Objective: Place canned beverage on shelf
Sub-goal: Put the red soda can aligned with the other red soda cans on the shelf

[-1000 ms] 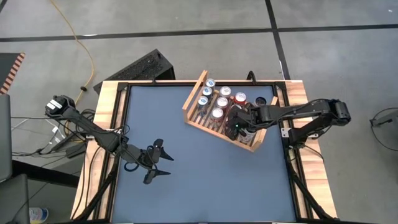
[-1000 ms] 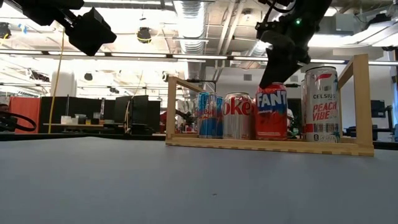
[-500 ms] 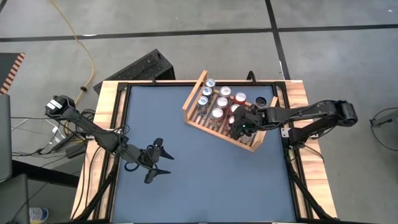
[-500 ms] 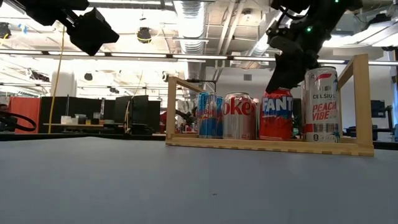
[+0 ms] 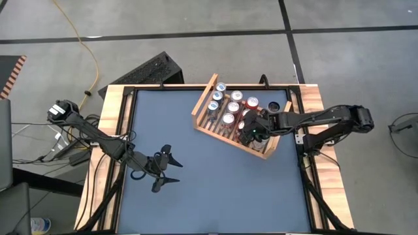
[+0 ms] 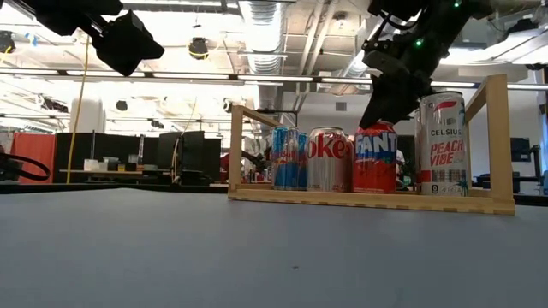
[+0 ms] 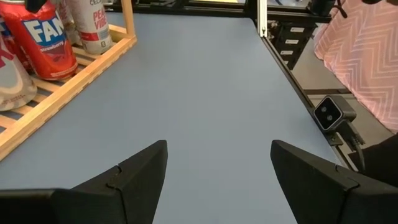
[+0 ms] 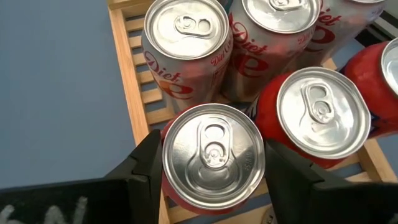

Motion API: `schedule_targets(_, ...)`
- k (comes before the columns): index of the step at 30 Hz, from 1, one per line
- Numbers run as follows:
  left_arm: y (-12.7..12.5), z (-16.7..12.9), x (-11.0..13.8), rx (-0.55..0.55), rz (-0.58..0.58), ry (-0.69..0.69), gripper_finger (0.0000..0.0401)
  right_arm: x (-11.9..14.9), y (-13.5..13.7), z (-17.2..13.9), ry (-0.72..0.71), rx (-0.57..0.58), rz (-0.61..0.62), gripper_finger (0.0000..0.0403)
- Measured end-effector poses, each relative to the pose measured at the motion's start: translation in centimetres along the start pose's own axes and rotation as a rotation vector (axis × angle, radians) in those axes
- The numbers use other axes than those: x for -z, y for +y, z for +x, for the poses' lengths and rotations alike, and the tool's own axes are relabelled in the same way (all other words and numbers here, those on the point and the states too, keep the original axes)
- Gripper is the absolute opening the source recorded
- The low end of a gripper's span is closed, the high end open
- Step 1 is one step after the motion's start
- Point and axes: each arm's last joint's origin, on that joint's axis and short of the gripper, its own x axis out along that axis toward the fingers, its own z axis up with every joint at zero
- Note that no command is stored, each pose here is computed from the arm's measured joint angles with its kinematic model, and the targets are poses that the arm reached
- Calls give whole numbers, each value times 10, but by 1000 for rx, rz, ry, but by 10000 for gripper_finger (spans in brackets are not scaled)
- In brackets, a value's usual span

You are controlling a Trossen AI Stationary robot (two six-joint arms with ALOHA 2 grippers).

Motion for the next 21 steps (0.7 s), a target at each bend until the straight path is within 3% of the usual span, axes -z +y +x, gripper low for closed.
schedule_targets(12,0,0,0,0,1,1,275,2,-1,0,19,7,-20,227)
schedule_targets(21,0,0,0,0,1,0,275,2,0,0,15,-1,-29,274)
